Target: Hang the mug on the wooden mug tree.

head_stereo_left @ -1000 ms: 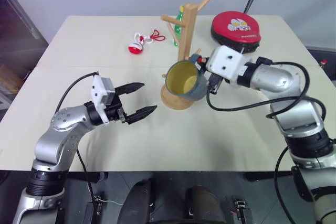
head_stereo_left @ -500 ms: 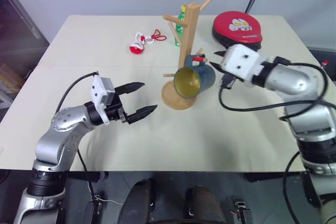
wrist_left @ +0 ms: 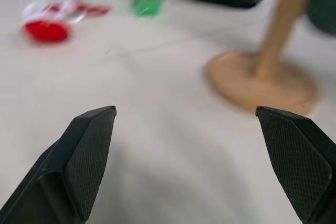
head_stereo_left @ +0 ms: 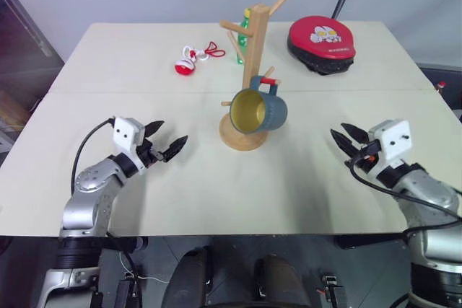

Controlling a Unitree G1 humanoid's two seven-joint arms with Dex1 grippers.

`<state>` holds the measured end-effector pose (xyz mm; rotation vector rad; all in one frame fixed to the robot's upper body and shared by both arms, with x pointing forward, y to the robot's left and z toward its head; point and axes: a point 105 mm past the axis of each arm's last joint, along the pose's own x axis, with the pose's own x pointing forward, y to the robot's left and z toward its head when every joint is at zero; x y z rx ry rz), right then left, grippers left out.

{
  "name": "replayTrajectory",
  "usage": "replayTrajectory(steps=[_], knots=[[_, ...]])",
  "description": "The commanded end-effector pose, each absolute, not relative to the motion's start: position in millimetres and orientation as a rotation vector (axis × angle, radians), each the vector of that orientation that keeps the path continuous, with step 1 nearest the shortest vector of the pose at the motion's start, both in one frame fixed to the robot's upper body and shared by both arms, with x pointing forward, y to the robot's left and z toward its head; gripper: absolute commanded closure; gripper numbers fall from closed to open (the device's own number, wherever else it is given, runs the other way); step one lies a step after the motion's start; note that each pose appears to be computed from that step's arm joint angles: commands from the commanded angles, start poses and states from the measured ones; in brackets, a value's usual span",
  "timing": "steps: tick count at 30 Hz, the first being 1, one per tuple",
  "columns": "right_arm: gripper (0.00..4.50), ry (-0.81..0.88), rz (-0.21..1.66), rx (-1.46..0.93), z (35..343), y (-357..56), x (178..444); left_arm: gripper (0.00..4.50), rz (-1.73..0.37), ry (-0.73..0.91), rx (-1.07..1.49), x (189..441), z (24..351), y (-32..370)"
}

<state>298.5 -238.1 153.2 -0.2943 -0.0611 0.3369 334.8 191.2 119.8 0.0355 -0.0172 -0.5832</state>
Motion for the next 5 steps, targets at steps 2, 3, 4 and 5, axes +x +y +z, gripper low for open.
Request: replayTrajectory(steps=[2, 3, 4, 5], knots=[[3.22, -0.143, 0.266, -0.256, 149, -244, 303, 0.00, -0.492, -0.038, 0.056, 333, 117, 208], [3.22, -0.142, 0.262, -0.246, 145, -244, 305, 0.00, -0.484, -0.033, 0.050, 331, 115, 210], [3.22, -0.141, 0.255, -0.242, 142, -244, 307, 0.00, -0.478, -0.027, 0.041, 329, 113, 212], [3.22, -0.141, 0.262, -0.238, 140, -242, 308, 0.00, -0.471, -0.026, 0.040, 327, 112, 213]])
